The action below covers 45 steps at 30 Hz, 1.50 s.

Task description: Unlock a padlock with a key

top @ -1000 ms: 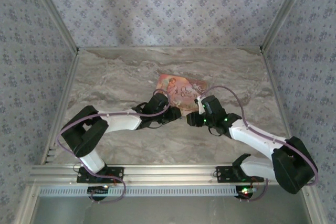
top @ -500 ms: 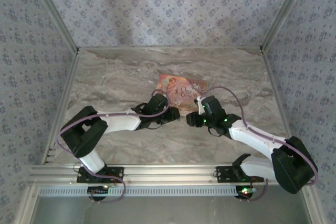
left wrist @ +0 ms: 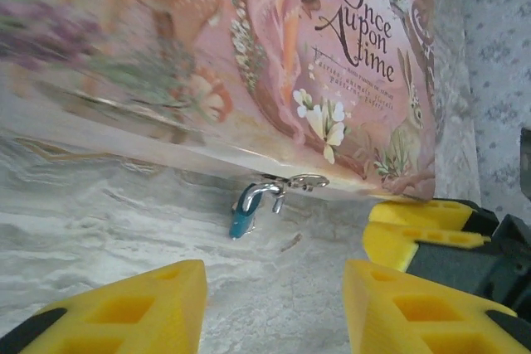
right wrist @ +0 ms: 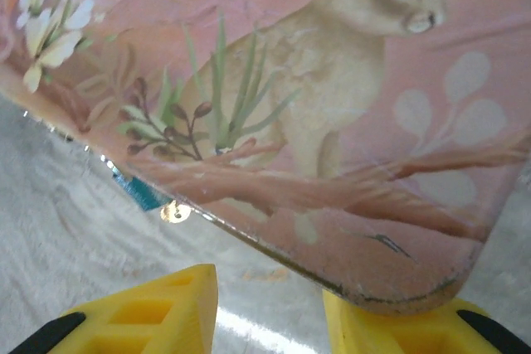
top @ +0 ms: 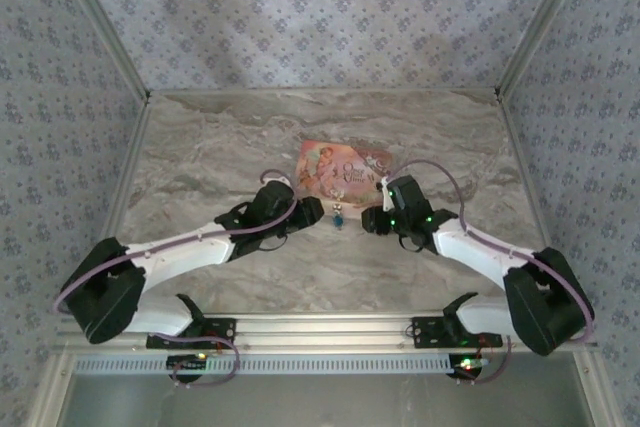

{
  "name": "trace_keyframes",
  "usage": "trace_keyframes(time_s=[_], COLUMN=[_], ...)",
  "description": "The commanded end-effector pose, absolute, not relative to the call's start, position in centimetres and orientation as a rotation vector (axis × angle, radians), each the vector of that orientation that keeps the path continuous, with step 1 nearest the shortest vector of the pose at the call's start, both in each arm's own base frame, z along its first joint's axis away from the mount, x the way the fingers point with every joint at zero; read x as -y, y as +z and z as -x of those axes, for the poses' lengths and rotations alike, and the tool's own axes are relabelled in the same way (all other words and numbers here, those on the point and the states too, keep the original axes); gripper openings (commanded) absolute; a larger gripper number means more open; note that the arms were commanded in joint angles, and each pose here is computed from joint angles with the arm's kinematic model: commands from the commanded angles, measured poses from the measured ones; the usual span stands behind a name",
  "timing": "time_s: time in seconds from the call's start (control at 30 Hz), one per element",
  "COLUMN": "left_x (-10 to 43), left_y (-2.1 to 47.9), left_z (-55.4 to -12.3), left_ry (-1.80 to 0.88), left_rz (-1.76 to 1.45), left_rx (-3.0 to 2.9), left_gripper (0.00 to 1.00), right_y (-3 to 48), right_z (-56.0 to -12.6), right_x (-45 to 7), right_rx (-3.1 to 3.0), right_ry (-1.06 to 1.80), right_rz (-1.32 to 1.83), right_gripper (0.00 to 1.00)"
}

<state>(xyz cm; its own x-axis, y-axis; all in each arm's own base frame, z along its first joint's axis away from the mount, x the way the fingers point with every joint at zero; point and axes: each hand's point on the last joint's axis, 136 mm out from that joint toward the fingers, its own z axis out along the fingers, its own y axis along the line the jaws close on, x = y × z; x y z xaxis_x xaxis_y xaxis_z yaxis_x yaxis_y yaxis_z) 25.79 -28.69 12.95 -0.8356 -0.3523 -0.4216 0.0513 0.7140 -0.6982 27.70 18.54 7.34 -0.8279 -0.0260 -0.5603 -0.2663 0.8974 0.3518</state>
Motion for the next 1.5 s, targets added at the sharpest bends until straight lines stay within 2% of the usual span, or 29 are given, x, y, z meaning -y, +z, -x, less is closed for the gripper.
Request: trace_keyframes(time_s=[0.0, 0.2, 0.53, 1.2, 1.47], left_x=[26.2, 24.6, 23.0, 23.0, 22.7], left_y=[12.2, 12.7, 13.7, 14.5, 14.5], left_z=[-25.9, -26.2, -27.4, -28.0, -27.9], left_ry=[-0.872, -0.824, -0.798, -0.817, -0.817], left_rz=[0.258, 0.282, 0.318, 0.329, 0.338], left_rx=[-2.389, -2.361, -2.319, -2.308, -2.305], left_gripper=[0.48, 0.49, 0.54, 0.54, 0.54], right_y=[8.6, 9.5, 8.9, 4.2, 2.7], right_z=[-30.9, -32.3, -27.9, -29.7, -30.2], right_x=[-18.1, -18.7, -20.5, -25.3, -25.6], right_rx=[-2.454, -2.435, -2.373, -2.349, -2.368], right_ry=[0.510, 0.487, 0.415, 0.241, 0.180], right_rz=[0.178, 0.196, 0.325, 0.440, 0.455], right_gripper=[0.40, 0.43, 0.54, 0.54, 0.49])
